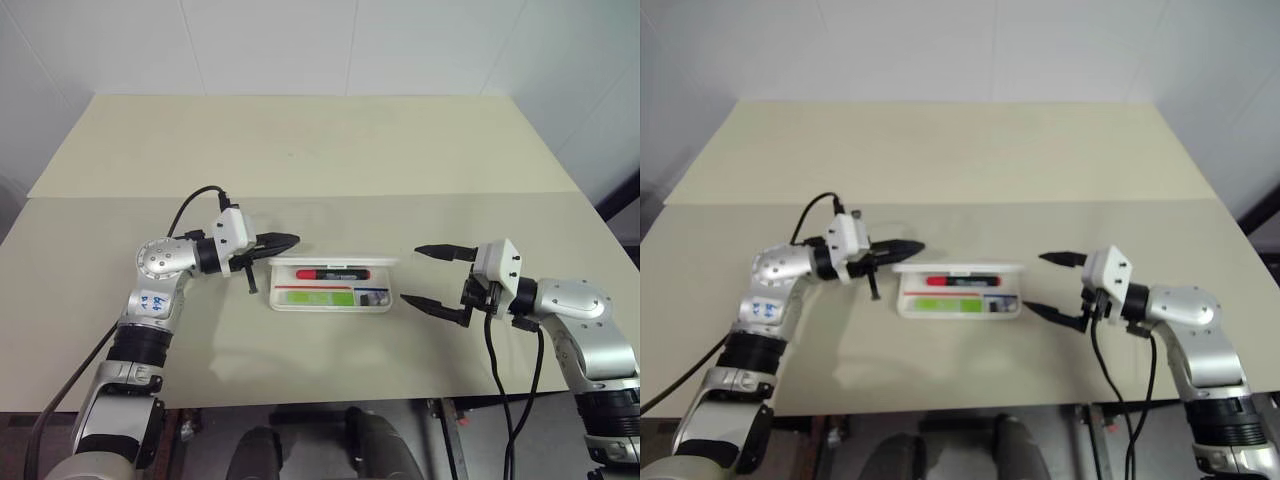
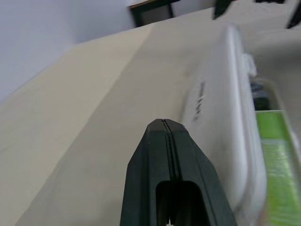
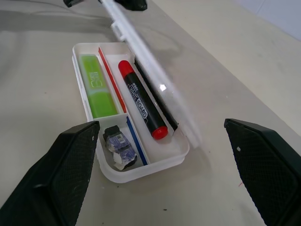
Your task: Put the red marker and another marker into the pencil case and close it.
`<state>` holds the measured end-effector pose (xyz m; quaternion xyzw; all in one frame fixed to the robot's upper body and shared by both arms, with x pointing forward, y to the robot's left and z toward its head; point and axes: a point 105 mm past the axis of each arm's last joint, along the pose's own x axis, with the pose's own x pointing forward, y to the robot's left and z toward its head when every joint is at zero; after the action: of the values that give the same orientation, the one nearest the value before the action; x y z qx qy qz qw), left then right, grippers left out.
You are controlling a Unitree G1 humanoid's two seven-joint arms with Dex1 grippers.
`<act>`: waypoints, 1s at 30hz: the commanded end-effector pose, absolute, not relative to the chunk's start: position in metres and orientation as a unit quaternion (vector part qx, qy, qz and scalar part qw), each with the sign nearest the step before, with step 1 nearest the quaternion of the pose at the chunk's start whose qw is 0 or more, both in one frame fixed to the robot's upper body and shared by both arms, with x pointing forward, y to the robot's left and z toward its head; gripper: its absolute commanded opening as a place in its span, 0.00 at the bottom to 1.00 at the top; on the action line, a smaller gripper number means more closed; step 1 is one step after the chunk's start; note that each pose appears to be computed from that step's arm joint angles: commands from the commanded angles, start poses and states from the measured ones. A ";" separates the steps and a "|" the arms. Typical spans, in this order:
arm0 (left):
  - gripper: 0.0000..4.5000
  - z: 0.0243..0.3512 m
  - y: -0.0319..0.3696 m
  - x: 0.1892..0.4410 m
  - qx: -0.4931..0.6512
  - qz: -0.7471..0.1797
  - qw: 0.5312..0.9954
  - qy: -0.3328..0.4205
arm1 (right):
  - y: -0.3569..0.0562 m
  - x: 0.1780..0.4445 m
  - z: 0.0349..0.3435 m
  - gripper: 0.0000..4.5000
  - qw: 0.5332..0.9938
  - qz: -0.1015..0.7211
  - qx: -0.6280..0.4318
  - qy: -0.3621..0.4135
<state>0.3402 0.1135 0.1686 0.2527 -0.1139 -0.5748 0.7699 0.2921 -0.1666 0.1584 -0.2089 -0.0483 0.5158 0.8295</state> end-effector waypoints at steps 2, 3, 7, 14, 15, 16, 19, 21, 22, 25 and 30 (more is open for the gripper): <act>0.00 0.170 0.098 0.326 0.281 -0.626 0.720 -0.101 | -0.168 0.287 0.170 1.00 0.832 0.509 -0.212 -0.071; 0.00 0.168 0.096 0.324 0.281 -0.632 0.716 -0.095 | -0.169 0.286 0.171 1.00 0.832 0.508 -0.212 -0.071; 0.00 0.160 0.091 0.322 0.282 -0.644 0.708 -0.072 | -0.174 0.282 0.174 1.00 0.836 0.506 -0.206 -0.059; 0.00 0.133 0.080 0.319 0.293 -0.659 0.693 0.017 | -0.183 0.273 0.180 1.00 0.849 0.481 -0.211 -0.050; 0.00 0.131 0.080 0.318 0.295 -0.660 0.691 0.024 | -0.182 0.271 0.180 1.00 0.850 0.480 -0.210 -0.051; 0.00 0.130 0.079 0.318 0.298 -0.659 0.690 0.027 | -0.180 0.270 0.180 1.00 0.851 0.480 -0.208 -0.050; 0.00 0.126 0.075 0.319 0.300 -0.657 0.691 0.034 | -0.178 0.267 0.180 1.00 0.854 0.476 -0.203 -0.051; 0.00 0.124 0.075 0.319 0.299 -0.654 0.694 0.036 | -0.175 0.265 0.179 1.00 0.856 0.474 -0.199 -0.053; 0.00 0.122 0.072 0.318 0.297 -0.654 0.695 0.036 | -0.173 0.264 0.179 1.00 0.858 0.472 -0.195 -0.054; 0.00 0.121 0.067 0.316 0.296 -0.656 0.693 0.033 | -0.171 0.261 0.178 1.00 0.861 0.469 -0.189 -0.055; 0.00 0.131 0.067 0.312 0.270 -0.655 0.705 0.016 | -0.165 0.262 0.175 1.00 0.861 0.472 -0.180 -0.058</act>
<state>0.3159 0.0680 0.1242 0.2791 0.0292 -0.6537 0.7028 0.2644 -0.1688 0.1652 -0.1793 -0.0338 0.4725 0.8623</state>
